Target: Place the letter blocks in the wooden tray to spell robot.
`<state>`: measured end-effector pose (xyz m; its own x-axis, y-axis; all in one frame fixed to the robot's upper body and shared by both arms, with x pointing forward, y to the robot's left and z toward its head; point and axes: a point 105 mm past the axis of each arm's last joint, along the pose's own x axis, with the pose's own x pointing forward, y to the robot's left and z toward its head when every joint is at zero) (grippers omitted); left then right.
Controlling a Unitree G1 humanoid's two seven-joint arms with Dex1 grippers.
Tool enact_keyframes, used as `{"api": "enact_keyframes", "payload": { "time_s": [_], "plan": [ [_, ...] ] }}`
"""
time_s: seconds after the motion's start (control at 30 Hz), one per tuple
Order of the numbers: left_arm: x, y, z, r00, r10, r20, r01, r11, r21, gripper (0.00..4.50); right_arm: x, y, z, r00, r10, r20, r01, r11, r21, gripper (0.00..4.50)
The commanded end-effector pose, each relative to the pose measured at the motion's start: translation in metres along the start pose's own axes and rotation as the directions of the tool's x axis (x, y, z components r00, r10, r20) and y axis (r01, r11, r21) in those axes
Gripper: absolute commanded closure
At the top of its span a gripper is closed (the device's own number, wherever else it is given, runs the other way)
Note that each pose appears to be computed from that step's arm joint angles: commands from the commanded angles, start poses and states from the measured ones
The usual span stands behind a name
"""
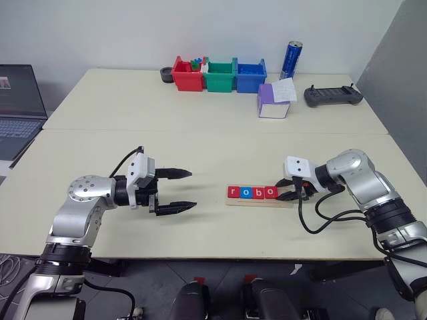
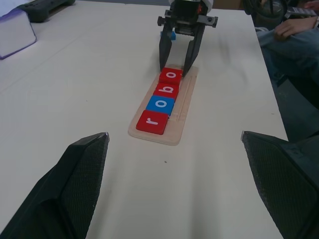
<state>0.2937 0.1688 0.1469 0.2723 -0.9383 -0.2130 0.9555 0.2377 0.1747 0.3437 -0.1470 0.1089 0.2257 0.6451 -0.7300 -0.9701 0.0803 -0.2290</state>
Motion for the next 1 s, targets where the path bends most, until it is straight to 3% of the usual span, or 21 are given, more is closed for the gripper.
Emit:
{"api": "enact_keyframes", "payload": {
  "time_s": [0.03, 0.37, 0.67, 1.0],
  "plan": [
    [-0.004, 0.000, 0.008, 1.000, 0.007, 0.005, -0.007, 0.999, 0.046, 0.00, -0.005, -0.004, 0.010, 1.000, -0.006, 0.007, 0.006, 0.999, -0.033, 3.05],
    [-0.004, 0.000, 0.008, 1.000, 0.011, 0.004, -0.011, 0.999, 0.046, 0.00, -0.004, -0.001, 0.013, 1.000, 0.017, 0.009, -0.016, 0.999, -0.044, 3.05],
    [-0.004, 0.000, 0.008, 1.000, 0.010, 0.004, -0.010, 0.999, 0.043, 0.00, -0.010, -0.002, 0.018, 1.000, 0.012, 0.025, -0.010, 0.999, -0.051, 0.03],
    [-0.005, 0.000, 0.008, 1.000, 0.012, 0.002, -0.012, 0.999, 0.044, 0.00, -0.038, 0.001, 0.034, 0.984, -0.066, 0.168, 0.056, 0.996, 0.065, 0.03]
  ]
}}
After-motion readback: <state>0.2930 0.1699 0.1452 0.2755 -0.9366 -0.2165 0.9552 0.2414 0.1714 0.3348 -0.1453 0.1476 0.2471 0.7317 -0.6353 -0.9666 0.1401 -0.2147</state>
